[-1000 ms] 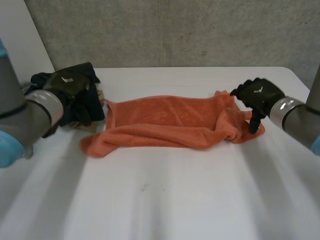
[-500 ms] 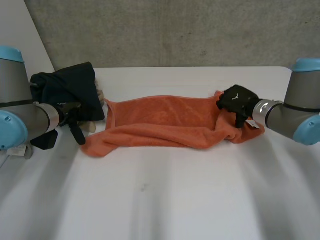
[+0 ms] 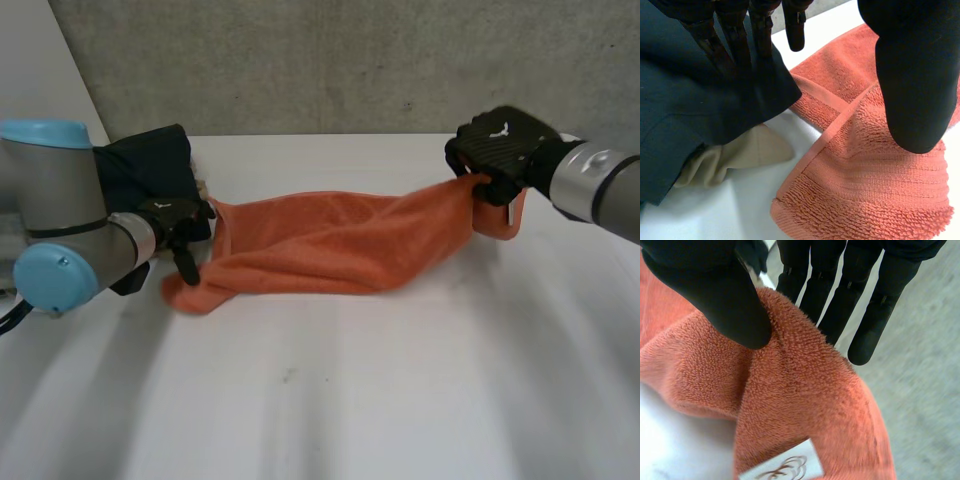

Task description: Fold the laundry.

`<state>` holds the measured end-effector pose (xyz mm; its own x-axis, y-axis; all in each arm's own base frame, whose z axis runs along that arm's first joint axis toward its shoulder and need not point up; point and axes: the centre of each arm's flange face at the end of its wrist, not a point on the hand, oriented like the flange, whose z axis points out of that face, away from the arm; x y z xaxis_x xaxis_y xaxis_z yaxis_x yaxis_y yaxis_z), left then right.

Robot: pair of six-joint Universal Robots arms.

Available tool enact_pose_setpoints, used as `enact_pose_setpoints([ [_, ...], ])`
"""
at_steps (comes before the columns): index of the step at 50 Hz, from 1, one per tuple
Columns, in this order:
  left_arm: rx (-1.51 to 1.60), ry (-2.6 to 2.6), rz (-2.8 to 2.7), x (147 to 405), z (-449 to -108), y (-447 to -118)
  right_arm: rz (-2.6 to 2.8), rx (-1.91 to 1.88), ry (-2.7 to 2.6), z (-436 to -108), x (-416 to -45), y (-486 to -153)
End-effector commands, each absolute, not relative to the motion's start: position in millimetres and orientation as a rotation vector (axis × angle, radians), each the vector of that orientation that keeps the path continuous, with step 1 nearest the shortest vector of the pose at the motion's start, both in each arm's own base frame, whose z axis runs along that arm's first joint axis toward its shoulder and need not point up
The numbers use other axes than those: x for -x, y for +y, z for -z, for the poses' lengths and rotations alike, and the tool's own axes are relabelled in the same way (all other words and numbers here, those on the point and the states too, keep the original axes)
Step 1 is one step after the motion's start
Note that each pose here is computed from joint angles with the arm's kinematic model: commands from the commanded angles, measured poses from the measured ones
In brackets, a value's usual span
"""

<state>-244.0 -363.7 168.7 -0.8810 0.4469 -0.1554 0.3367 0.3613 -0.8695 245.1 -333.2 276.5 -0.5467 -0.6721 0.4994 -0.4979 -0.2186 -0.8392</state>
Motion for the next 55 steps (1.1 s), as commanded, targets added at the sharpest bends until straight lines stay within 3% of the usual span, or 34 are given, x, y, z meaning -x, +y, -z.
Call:
enact_pose_setpoints([
  [1, 0.779, -2.512, -1.534, 250, -158, -364, 2.098, 1.377, 1.706, -327, -235, -302],
  [5, 0.792, -2.534, -1.486, 251, -157, -358, 2.195, 1.282, 1.669, -348, -224, -302],
  [11, 0.829, -2.563, -1.422, 254, -152, -351, 2.189, 1.193, 1.681, -350, -216, -308],
  [23, 0.934, -2.544, -1.448, 270, -163, -358, 2.109, 1.263, 1.789, -308, -221, -334],
  [29, 0.907, -2.566, -1.481, 271, -180, -358, 2.086, 1.268, 1.804, -307, -229, -330],
  [40, 0.918, -2.568, -1.444, 280, -179, -334, 2.146, 1.196, 1.715, -344, -229, -308],
  [55, 1.034, -2.613, -1.473, 289, -143, -344, 2.138, 1.124, 1.569, -377, -229, -282],
])
